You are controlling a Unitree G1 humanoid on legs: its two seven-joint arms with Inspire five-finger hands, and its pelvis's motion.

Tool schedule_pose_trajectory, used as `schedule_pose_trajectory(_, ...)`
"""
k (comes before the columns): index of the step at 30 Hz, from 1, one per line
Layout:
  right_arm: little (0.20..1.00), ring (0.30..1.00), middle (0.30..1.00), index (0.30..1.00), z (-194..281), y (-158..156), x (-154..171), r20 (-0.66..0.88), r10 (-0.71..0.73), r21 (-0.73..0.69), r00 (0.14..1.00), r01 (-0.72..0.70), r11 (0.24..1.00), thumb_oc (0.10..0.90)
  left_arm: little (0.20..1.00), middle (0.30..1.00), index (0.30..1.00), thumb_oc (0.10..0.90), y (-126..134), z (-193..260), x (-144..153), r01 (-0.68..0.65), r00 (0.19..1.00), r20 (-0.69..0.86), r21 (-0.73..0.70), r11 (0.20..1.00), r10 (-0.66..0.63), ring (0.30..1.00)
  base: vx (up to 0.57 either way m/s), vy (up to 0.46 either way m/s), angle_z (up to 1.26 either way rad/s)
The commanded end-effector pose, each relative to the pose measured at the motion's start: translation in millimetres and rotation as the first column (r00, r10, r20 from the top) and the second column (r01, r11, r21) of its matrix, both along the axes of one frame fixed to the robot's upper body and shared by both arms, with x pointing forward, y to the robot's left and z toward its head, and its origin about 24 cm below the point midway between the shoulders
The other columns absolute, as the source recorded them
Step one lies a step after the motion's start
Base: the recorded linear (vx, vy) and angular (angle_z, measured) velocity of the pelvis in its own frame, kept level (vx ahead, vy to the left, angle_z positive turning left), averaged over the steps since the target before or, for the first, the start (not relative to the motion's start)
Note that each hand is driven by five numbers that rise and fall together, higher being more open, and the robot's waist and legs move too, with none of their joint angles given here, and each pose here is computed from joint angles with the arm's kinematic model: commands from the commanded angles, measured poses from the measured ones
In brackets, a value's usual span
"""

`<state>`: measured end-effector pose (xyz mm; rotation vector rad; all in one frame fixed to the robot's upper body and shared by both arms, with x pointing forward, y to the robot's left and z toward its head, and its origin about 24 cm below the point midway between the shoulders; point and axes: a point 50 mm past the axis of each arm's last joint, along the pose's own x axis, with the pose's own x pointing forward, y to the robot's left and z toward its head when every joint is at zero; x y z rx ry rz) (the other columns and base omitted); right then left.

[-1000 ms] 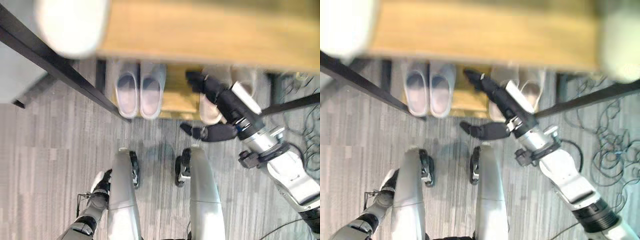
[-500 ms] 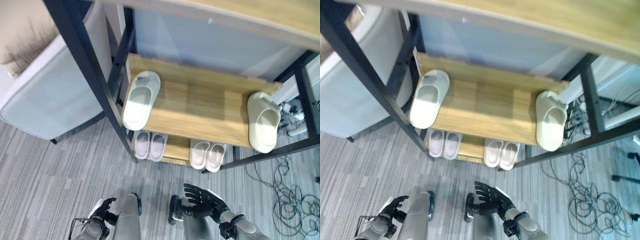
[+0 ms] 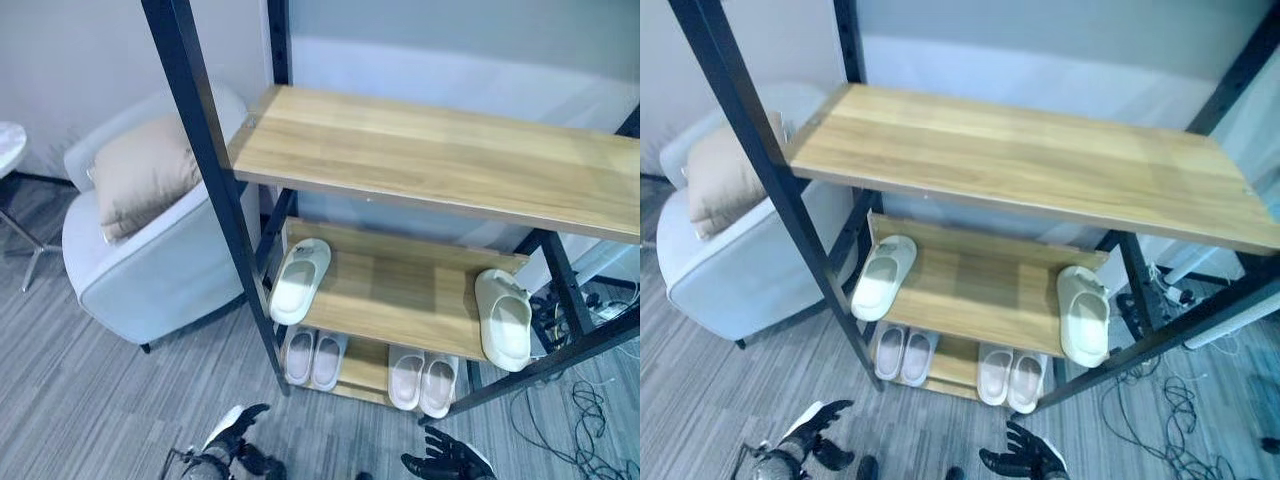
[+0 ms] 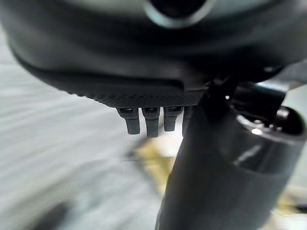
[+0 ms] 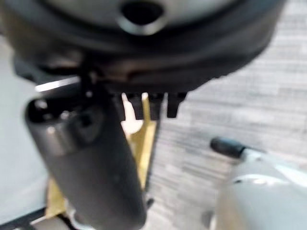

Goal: Arrange the slippers neatly on the shoe rack.

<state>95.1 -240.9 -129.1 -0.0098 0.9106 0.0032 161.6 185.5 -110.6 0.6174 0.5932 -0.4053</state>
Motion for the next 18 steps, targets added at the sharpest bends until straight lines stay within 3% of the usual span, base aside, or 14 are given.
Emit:
schedule_pose_trajectory(1, 0.900, 0.900, 0.900, 0.900, 20, -11, 24, 0.138, 0.051, -0.036, 0.989, -0.046, 0.998, 0.800, 0.900, 0.900, 0.900, 0.800, -11, 16, 22, 0.109, 0.989, 0.105, -0.019, 0.994, -0.107, 0.900, -0.04, -0.086, -0.03)
schedule_pose_trajectory(3, 0.900, 0.900, 0.900, 0.900, 27, -14, 31, 0.169, 0.106, -0.088, 0.980, -0.092, 0.992, 0.800, 0.900, 0.900, 0.900, 0.800, -19, 29, 31, 0.186, 0.970, 0.164, -0.026, 0.982, -0.179, 0.900, -0.08, -0.130, -0.01)
schedule_pose_trajectory(8, 0.900, 0.900, 0.900, 0.900, 22, -8, 31, 0.143, 0.185, -0.172, 0.972, -0.160, 0.972, 0.800, 0.900, 0.900, 0.900, 0.800, -27, 46, 40, 0.197, 0.954, 0.245, -0.070, 0.978, -0.174, 0.900, -0.10, -0.119, -0.01)
schedule_pose_trajectory(9, 0.900, 0.900, 0.900, 0.900, 14, -6, 31, 0.095, 0.202, -0.217, 0.975, -0.178, 0.960, 0.800, 0.900, 0.900, 0.900, 0.800, -42, 63, 56, 0.307, 0.905, 0.316, -0.023, 0.951, -0.285, 0.900, -0.13, -0.058, 0.01)
schedule_pose_trajectory(10, 0.900, 0.900, 0.900, 0.900, 14, -5, 32, 0.099, 0.201, -0.216, 0.975, -0.176, 0.960, 0.800, 0.900, 0.900, 0.900, 0.800, -42, 64, 57, 0.309, 0.903, 0.319, -0.018, 0.951, -0.287, 0.900, -0.16, -0.068, 0.04)
schedule_pose_trajectory(11, 0.900, 0.900, 0.900, 0.900, 14, -11, 32, 0.080, 0.208, -0.248, 0.975, -0.183, 0.951, 0.800, 0.900, 0.900, 0.900, 0.800, -54, 80, 66, 0.479, 0.781, 0.367, 0.169, 0.861, -0.506, 0.900, -0.11, 0.000, 0.03)
schedule_pose_trajectory(12, 0.900, 0.900, 0.900, 0.900, 16, -17, 33, 0.082, 0.191, -0.274, 0.978, -0.163, 0.948, 0.800, 0.900, 0.900, 0.900, 0.800, -65, 110, 75, 0.565, 0.663, 0.432, 0.248, 0.787, -0.612, 0.900, -0.10, 0.004, 0.07)
schedule_pose_trajectory(18, 0.900, 0.900, 0.900, 0.900, 6, -22, 35, -0.024, 0.206, -0.356, 0.978, -0.201, 0.913, 0.800, 0.900, 0.900, 0.900, 0.800, -87, 140, 66, 0.666, 0.578, 0.490, 0.178, 0.724, -0.652, 0.900, 0.00, 0.115, -0.13)
